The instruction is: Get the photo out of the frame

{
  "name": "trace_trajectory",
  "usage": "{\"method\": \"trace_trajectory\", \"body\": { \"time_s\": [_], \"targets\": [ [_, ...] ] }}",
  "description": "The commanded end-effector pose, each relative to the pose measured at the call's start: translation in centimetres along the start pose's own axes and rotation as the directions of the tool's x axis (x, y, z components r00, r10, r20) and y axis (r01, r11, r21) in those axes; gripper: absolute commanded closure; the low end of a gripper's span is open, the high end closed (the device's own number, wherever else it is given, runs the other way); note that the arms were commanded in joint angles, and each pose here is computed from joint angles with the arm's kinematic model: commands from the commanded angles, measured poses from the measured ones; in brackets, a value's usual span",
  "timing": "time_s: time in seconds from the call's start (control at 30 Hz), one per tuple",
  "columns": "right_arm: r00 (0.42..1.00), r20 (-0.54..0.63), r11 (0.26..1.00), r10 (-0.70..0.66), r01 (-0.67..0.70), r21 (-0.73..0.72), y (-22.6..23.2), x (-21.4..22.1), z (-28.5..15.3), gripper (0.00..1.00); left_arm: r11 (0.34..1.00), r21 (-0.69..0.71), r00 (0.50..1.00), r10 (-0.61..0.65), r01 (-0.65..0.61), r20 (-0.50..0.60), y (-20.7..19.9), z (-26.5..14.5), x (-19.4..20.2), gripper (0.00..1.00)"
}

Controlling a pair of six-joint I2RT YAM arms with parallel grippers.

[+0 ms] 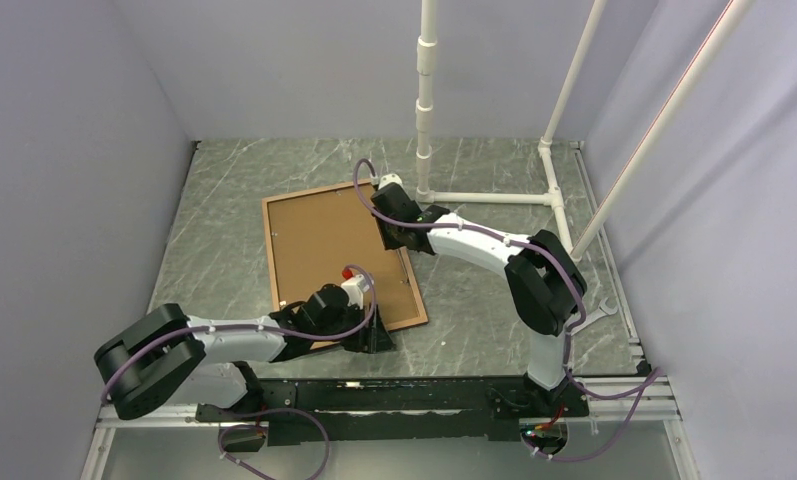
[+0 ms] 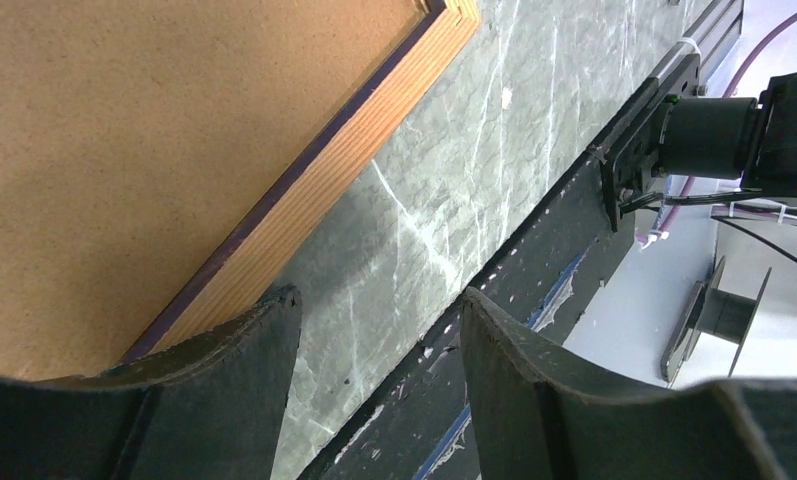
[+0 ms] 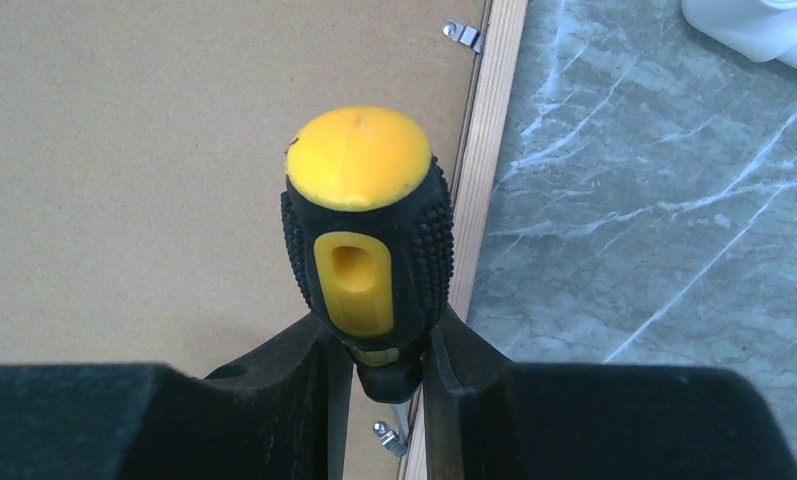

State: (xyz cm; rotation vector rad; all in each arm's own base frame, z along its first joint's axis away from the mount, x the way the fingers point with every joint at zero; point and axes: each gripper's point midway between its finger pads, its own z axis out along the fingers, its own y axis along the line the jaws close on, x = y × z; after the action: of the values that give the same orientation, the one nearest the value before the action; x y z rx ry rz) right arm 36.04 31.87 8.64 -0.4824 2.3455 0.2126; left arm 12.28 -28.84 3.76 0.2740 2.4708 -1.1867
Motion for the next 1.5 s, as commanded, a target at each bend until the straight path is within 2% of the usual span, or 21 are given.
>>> {"method": "trace_trajectory", "body": {
  "time_s": [0.0,0.17,0.27,0.43,0.53,0.6,0.73,0.87,1.0,1.1,1.17,1.3,1.47],
  "targets": [
    [0.998,-0.038,0.999,0.048,-0.049,-0.017,0.6,1.6,-0.4,1.00,1.000,-0.005,0.999,0.006,-0.006,0.046,-0.4,0.7,-1.5,0.36],
    [0.994,-0.055,0.994,0.092,-0.095,-0.051,0.7,2.8,-0.6,1.00,1.000,-0.007,0.999,-0.002,0.003,0.036,0.0,0.9,-1.2,0.36],
    [0.994,-0.023,0.991,0.105,-0.106,-0.077,0.9,2.3,-1.3,1.00,1.000,-0.002,0.999,0.000,0.000,0.036,-0.1,0.9,-1.2,0.36],
    [0.992,0.069,0.984,0.105,-0.094,-0.148,1.9,-1.4,-3.8,1.00,1.000,0.001,0.999,0.011,-0.011,0.037,-0.4,0.8,-1.3,0.35],
    [0.978,0.141,0.949,0.155,-0.108,-0.296,3.9,-4.3,-7.4,1.00,1.000,0.011,0.999,0.024,-0.025,0.045,-0.6,0.7,-1.6,0.35],
    [0.965,0.183,0.934,0.189,-0.119,-0.336,4.2,-6.3,-9.8,1.00,0.999,0.015,0.998,0.034,-0.035,0.053,-0.8,0.5,-1.8,0.34],
    [0.943,0.257,0.945,0.211,-0.130,-0.299,2.4,-8.4,-13.2,1.00,0.997,0.040,0.995,0.061,-0.064,0.075,-1.6,-0.1,-2.3,0.30],
    [0.938,0.303,0.976,0.170,-0.117,-0.186,-0.5,-7.7,-14.5,1.00,0.993,0.047,0.987,0.106,-0.112,0.125,-2.8,-1.8,-3.5,0.25],
    [0.941,0.303,0.982,0.152,-0.108,-0.158,-1.8,-5.4,-15.1,1.00,0.987,-0.075,0.965,0.157,-0.144,0.210,-2.5,-5.3,-6.0,0.17],
    [0.940,0.292,0.973,0.175,-0.119,-0.200,-1.5,-4.0,-15.3,1.00,0.959,-0.280,0.947,0.121,-0.035,0.297,0.8,-9.2,-7.9,0.06],
    [0.941,0.273,0.959,0.199,-0.130,-0.250,-0.7,-3.1,-15.1,1.00,0.898,-0.425,0.921,0.061,0.118,0.385,4.2,-12.4,-8.4,0.01],
    [0.943,0.215,0.906,0.255,-0.155,-0.394,2.7,-2.5,-14.2,1.00,0.808,-0.505,0.862,-0.008,0.304,0.506,8.2,-15.8,-8.6,0.01],
    [0.960,0.172,0.879,0.222,-0.121,-0.460,6.9,-2.2,-12.9,1.00,0.638,-0.610,0.839,-0.108,0.470,0.534,12.9,-17.7,-7.0,0.01]
  ]
}}
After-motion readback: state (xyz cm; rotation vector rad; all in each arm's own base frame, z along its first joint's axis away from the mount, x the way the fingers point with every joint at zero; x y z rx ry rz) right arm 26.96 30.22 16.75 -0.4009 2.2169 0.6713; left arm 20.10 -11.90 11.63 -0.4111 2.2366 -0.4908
